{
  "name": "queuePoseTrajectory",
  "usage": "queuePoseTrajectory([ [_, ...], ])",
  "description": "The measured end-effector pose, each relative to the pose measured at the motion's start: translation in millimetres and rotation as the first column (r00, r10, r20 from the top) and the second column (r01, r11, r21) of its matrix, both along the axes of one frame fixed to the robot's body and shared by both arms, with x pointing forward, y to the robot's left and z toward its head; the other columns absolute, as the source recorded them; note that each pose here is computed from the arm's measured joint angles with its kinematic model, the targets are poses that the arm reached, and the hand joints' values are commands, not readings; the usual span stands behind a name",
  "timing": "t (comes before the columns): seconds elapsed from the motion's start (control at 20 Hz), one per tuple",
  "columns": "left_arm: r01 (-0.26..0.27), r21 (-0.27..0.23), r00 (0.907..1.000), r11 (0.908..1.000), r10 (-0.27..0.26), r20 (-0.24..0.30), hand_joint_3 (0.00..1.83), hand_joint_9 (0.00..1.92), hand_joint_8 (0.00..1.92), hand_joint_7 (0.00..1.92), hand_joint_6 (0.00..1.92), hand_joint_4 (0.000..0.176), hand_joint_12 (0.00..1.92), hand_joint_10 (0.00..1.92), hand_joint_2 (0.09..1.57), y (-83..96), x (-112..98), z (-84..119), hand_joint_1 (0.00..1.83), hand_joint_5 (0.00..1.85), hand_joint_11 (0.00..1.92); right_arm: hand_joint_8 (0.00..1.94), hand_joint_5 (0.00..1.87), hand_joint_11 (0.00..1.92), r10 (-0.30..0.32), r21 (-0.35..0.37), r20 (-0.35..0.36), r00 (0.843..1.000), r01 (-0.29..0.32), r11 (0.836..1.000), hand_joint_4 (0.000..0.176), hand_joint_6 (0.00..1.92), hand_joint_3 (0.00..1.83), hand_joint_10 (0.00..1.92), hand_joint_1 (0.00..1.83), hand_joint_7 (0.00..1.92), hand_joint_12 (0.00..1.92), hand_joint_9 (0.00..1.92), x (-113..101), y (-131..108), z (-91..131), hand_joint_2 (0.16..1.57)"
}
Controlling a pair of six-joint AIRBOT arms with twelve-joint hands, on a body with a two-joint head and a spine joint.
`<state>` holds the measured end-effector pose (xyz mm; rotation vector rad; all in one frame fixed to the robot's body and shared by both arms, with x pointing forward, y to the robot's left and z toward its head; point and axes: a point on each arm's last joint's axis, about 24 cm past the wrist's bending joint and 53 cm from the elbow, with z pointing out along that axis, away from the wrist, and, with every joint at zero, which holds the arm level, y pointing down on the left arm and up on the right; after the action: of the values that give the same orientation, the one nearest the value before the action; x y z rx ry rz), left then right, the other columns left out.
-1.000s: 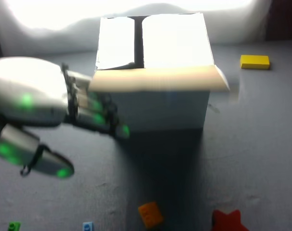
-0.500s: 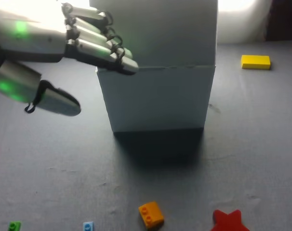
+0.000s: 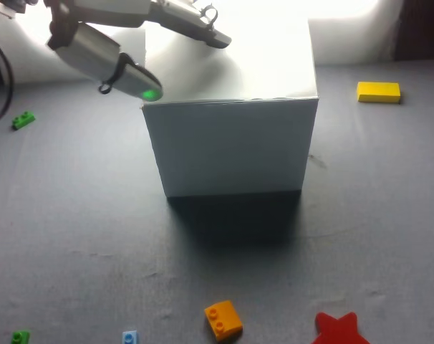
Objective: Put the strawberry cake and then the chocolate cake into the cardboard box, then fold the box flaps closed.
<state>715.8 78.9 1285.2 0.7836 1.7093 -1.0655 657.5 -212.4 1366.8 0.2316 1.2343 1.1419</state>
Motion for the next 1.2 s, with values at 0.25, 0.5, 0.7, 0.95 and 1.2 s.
queuePoseTrajectory([
  [0.25,-0.006,0.021,0.9986,0.9998,0.008,-0.052,0.0,0.34,0.0,0.26,0.01,0.048,1.16,0.0,1.27,-2.4,4.9,-27.7,0.31,0.26,0.0,0.01,0.06,0.0,0.0,-0.001,0.001,1.0,0.0,1.0,0.01,0.0,0.0,0.01,1.12,0.14,0.43,0.14,0.0,-0.2,0.1,0.99],
  [0.5,-0.012,0.023,0.9987,0.9997,0.013,-0.049,0.0,0.34,0.0,0.27,0.0,0.04,1.16,0.0,1.28,2.0,5.4,-24.8,0.28,0.24,0.0,0.0,0.04,0.0,0.0,-0.003,-0.004,1.0,0.0,1.0,0.011,0.0,0.0,0.0,1.11,0.1,0.17,0.09,0.4,0.4,-1.9,1.0],
  [0.7,-0.015,0.028,0.9998,0.9995,0.016,-0.012,0.0,0.34,0.0,0.28,0.0,0.039,1.15,0.0,1.27,12.7,4.4,-4.3,0.28,0.24,0.0,0.0,0.04,0.0,0.001,-0.005,-0.002,1.0,-0.001,1.0,0.016,0.01,0.0,0.01,1.13,0.1,0.14,0.1,0.1,0.8,-1.7,0.99],
  [0.95,-0.028,0.012,0.9991,0.9995,0.028,0.033,0.0,0.32,0.0,0.27,0.0,0.041,1.16,0.0,1.29,38.3,-10.8,25.4,0.23,0.22,0.0,0.01,0.04,0.05,0.002,-0.006,-0.003,1.0,-0.002,1.0,0.013,0.01,0.0,0.01,1.09,0.11,0.02,0.12,0.2,0.9,-2.3,1.01],
  [1.2,-0.044,0.083,0.9988,0.9955,0.043,0.023,0.0,0.32,0.0,0.27,0.0,0.033,1.18,0.0,1.29,76.7,-37.9,12.2,0.25,0.21,0.0,0.0,0.03,0.0,0.003,-0.01,-0.003,1.0,-0.003,1.0,0.011,0.0,0.0,0.01,1.11,0.12,0.28,0.13,0.0,1.4,-2.6,0.99],
])
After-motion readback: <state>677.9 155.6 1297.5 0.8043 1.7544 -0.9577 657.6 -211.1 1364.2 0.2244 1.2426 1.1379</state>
